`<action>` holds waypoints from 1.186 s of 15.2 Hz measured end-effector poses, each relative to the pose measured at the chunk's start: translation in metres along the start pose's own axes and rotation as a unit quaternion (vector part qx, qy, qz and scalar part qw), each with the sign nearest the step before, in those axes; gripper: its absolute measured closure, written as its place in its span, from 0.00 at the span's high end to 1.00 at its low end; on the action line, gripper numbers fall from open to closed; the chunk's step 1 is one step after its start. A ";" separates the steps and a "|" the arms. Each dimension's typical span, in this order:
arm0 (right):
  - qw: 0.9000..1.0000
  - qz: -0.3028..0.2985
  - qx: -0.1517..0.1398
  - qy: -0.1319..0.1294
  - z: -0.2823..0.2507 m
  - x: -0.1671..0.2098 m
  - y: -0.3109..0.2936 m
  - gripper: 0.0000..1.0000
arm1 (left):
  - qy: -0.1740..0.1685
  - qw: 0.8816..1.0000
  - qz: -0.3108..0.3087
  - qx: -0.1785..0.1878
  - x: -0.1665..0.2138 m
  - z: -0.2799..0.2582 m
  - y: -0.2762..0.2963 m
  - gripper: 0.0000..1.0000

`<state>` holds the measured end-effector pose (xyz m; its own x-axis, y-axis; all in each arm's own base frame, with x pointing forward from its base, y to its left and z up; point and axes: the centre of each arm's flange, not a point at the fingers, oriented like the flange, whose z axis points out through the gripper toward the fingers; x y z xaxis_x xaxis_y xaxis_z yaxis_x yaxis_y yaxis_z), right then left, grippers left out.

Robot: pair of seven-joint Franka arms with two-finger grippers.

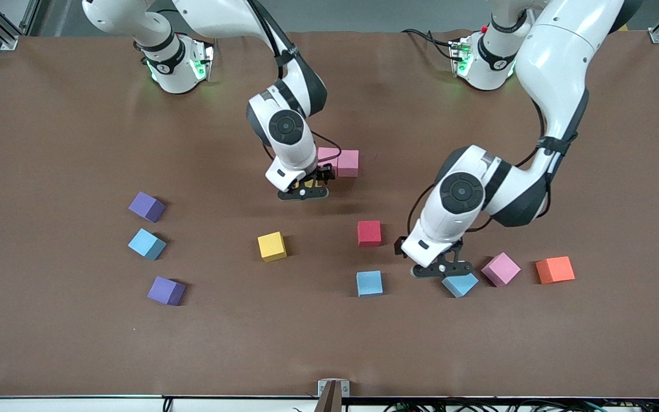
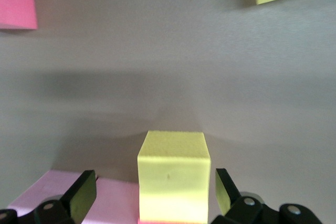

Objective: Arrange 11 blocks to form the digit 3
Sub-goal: 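Lower yellow beside red with the right gripper while the left gripper reaches red, then grasp the red block with the left gripper while the right gripper grasps yellow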

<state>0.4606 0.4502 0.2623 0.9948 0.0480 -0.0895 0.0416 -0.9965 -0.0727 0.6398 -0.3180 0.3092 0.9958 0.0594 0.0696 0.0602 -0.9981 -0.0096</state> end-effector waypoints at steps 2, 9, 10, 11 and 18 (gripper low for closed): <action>1.000 0.008 0.003 -0.009 -0.031 0.003 0.010 1.00 | -0.006 1.000 -0.026 -0.001 -0.005 0.000 0.007 1.00; 1.000 -0.021 0.012 -0.008 -0.112 0.064 0.096 1.00 | -0.038 0.995 -0.090 -0.029 -0.046 0.003 0.074 1.00; 0.999 -0.036 0.014 -0.004 -0.118 0.076 0.111 1.00 | -0.042 0.994 -0.092 -0.028 -0.052 0.008 0.082 1.00; 0.998 -0.054 0.015 0.001 -0.122 0.089 0.126 1.00 | -0.046 0.994 -0.091 -0.028 -0.058 0.014 0.090 1.00; 0.992 -0.129 -0.015 0.002 -0.080 0.158 0.203 1.00 | -0.071 0.994 -0.078 -0.025 -0.078 0.060 0.110 1.00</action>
<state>0.6341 0.2503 0.3130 0.9514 0.3006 -0.0673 0.2966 -0.9529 -0.0627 0.5729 -0.4312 0.2424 0.9744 0.2118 -0.0757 0.2152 -0.9758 0.0398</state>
